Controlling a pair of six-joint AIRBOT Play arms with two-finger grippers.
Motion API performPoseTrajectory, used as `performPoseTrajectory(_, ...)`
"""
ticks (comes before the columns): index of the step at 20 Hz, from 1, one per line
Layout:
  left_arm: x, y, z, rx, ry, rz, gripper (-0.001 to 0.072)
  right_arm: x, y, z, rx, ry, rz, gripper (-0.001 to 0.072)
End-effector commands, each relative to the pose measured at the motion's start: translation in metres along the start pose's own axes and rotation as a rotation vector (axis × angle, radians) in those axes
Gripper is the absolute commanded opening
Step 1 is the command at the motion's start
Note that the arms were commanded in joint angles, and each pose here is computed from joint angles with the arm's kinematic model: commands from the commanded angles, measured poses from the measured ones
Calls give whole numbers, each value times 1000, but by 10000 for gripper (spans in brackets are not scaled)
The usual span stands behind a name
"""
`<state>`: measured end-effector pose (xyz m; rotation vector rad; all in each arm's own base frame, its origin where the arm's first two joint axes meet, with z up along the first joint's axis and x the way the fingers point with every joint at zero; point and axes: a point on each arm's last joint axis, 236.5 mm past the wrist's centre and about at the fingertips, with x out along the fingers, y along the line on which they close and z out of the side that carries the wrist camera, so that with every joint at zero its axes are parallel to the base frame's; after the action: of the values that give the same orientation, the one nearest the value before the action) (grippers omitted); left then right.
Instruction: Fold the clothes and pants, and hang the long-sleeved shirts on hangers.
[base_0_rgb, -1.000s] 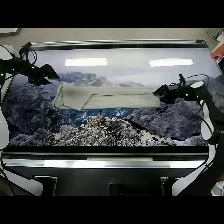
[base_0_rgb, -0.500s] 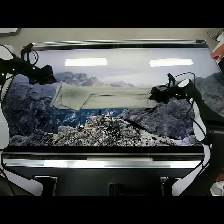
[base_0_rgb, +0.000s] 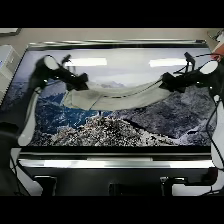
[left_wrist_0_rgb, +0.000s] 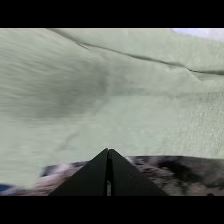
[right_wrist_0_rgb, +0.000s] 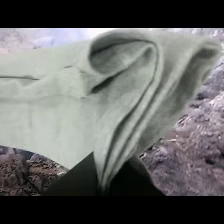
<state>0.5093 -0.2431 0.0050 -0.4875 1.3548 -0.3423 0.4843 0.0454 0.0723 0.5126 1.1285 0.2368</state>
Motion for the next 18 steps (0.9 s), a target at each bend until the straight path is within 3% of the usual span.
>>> performPoseTrajectory(1,78,-82,-55,-26,80,-106,14,-48,21,-15,-3,-7,-13,29)
performPoseTrajectory(4,118,-136,-96,-45,116,-191,14,-73,35,-28,-23,-6,-6,29)
performPoseTrajectory(12,175,-182,-170,-144,254,-273,14,-112,62,-39,-41,-51,28,29)
performPoseTrajectory(16,148,-176,-154,-56,254,-287,14,-102,85,-34,-61,-81,72,29)
performPoseTrajectory(18,106,-142,-120,1,225,-216,14,-84,109,-35,-64,-79,104,29)
